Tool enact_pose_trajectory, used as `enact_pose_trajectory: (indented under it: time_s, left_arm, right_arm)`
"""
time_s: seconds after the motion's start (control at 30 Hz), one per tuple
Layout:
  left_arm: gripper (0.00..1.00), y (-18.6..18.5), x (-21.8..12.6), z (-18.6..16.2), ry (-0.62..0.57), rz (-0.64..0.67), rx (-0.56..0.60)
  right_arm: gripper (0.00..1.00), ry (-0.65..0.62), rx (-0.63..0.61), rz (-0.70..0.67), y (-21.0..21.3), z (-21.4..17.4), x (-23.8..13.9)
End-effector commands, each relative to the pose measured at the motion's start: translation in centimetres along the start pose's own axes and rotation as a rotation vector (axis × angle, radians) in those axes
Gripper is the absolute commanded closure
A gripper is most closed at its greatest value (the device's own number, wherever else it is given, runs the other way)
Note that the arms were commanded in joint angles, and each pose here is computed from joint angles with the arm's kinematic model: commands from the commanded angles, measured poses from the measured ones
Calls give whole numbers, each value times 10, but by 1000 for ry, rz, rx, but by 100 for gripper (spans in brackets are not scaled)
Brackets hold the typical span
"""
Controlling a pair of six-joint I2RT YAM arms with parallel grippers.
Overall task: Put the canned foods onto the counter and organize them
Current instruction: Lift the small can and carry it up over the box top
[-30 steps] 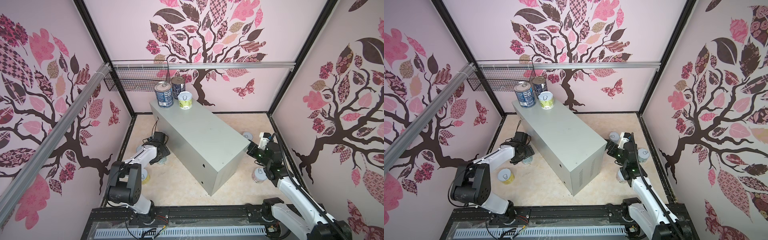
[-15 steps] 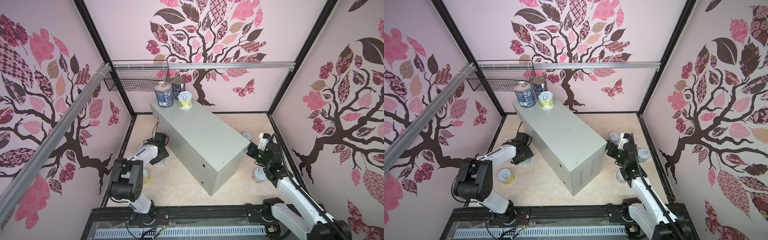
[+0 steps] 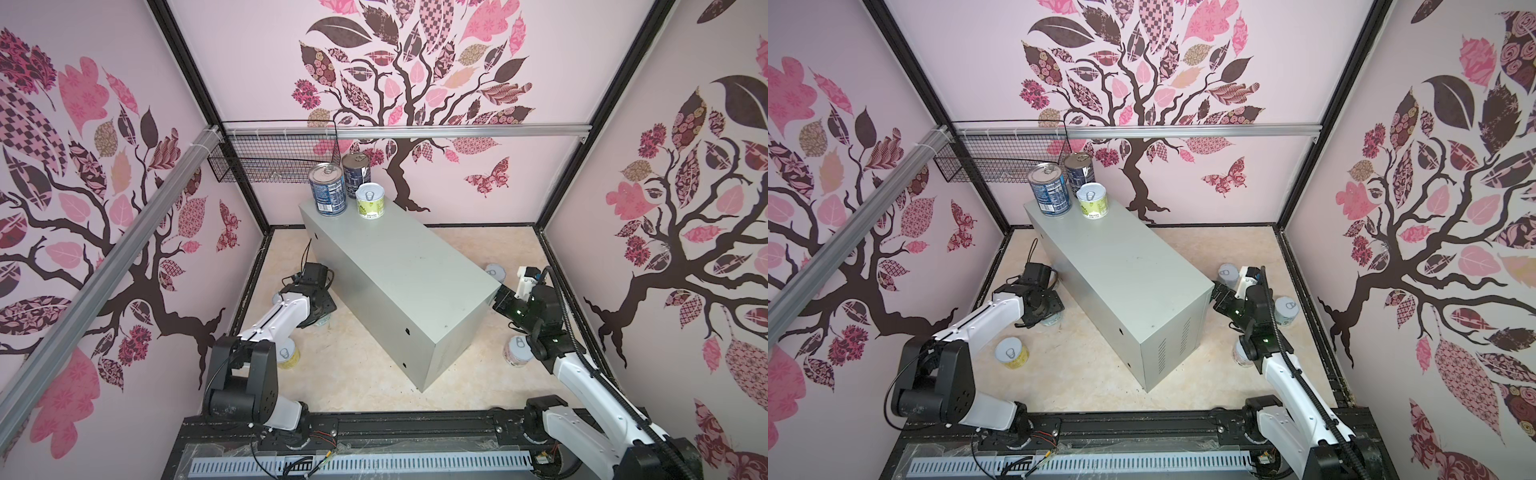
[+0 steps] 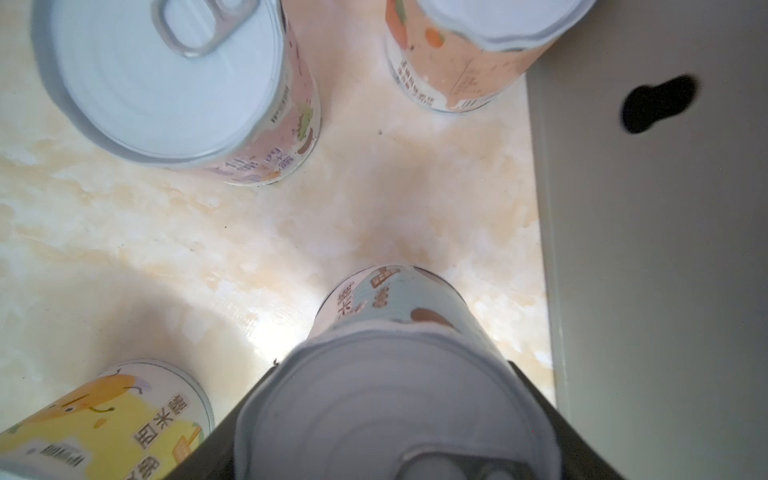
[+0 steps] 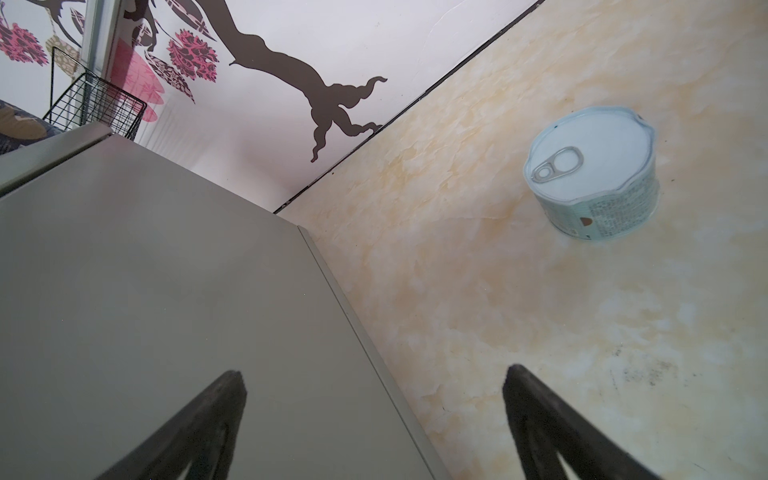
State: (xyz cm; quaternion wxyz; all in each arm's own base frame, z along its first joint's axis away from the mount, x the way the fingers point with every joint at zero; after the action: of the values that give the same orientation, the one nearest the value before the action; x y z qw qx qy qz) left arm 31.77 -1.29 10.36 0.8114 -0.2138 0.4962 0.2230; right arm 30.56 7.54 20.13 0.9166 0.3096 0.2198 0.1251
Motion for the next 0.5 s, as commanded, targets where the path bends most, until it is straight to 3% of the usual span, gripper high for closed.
enact_pose_trajectory:
  time_s: [0.0, 0.47]
  left_arm:
    - [45, -6, -26, 14, -57, -62, 3]
    - [46, 1, -113, 18, -193, -252, 36]
  right_arm:
    - [0, -5, -23, -1, 1, 4, -1]
    - [0, 8, -40, -33, 1, 9, -2]
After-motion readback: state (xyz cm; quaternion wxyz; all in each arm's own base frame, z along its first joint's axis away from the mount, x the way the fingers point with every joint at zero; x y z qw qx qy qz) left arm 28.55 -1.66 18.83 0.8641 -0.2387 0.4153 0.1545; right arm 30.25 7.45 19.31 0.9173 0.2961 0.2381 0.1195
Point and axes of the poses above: each gripper's point midway between its finger pads, its own x axis out along the fingers, its own y axis along the line the jaws close on, z = x × y, the point moved 2 cm from there along -x, back along the fingers, and after that the axes turned 5 degrees about -x, right-handed, at the moved point
